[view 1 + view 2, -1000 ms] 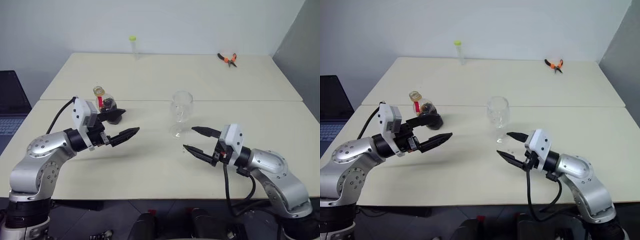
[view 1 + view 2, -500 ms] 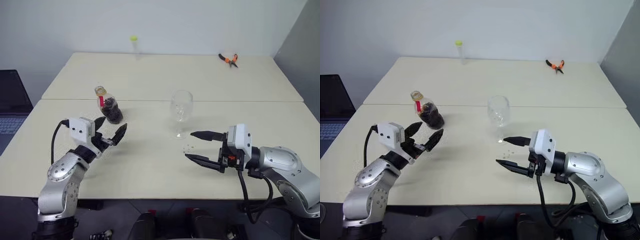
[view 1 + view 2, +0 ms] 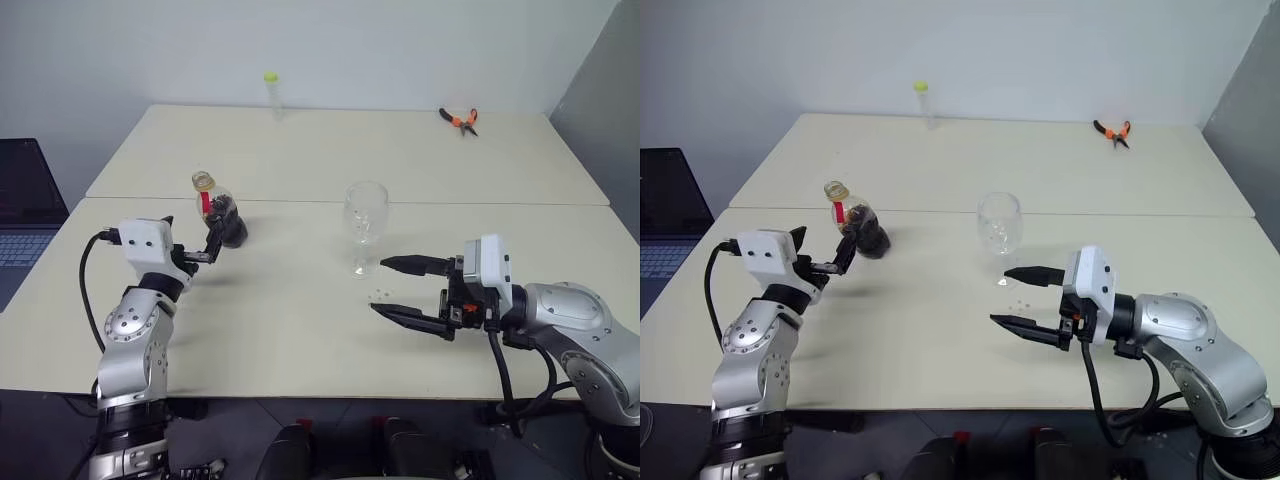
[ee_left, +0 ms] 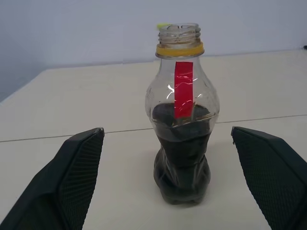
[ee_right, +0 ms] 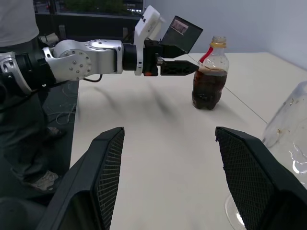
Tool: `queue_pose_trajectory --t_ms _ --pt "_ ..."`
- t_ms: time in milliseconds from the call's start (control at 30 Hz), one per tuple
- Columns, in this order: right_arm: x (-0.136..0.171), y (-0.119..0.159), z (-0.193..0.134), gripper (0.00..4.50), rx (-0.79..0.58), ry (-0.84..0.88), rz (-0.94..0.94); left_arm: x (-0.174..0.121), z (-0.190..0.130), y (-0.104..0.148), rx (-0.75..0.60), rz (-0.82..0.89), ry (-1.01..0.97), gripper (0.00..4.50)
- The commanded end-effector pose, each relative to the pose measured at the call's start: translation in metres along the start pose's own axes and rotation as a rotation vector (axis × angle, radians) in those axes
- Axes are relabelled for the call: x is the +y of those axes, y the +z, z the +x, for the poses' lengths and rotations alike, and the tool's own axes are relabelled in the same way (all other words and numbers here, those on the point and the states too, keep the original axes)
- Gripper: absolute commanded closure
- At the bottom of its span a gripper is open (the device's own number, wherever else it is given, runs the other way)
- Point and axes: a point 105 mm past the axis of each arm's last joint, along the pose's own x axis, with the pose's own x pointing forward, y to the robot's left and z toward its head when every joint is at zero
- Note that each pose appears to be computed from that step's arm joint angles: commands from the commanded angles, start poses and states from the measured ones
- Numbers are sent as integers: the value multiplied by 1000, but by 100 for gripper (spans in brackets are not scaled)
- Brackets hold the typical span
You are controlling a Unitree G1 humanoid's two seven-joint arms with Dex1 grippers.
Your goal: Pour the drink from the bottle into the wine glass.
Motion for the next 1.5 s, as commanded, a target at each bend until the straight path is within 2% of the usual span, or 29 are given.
queue_pose_trajectory --t_ms 33,300,600,700,933,1033,1100,1233,1500 --pt "3 14 2 127 -30 11 -47 1 11 8 -19 34 -10 0" --pt "3 28 7 127 -59 24 -63 -1 32 -3 39 39 -50 0" --pt "2 33 10 127 -73 7 -64 3 55 1 27 31 -51 0" --pt "2 33 11 124 -76 1 -62 2 60 2 19 23 -54 63" --pt "2 33 11 124 -78 -20 -59 -5 66 14 -16 -17 -88 277" --pt "1 33 8 124 -82 -49 -53 -13 65 27 -52 5 -130 336" --pt "-2 33 7 124 -92 -87 -42 -23 66 39 -83 25 -176 351" --pt "-11 33 0 124 -127 -194 -12 -63 67 72 -165 122 -342 355" --pt "-28 25 -6 124 -134 -376 7 -121 66 100 -271 418 -615 358"
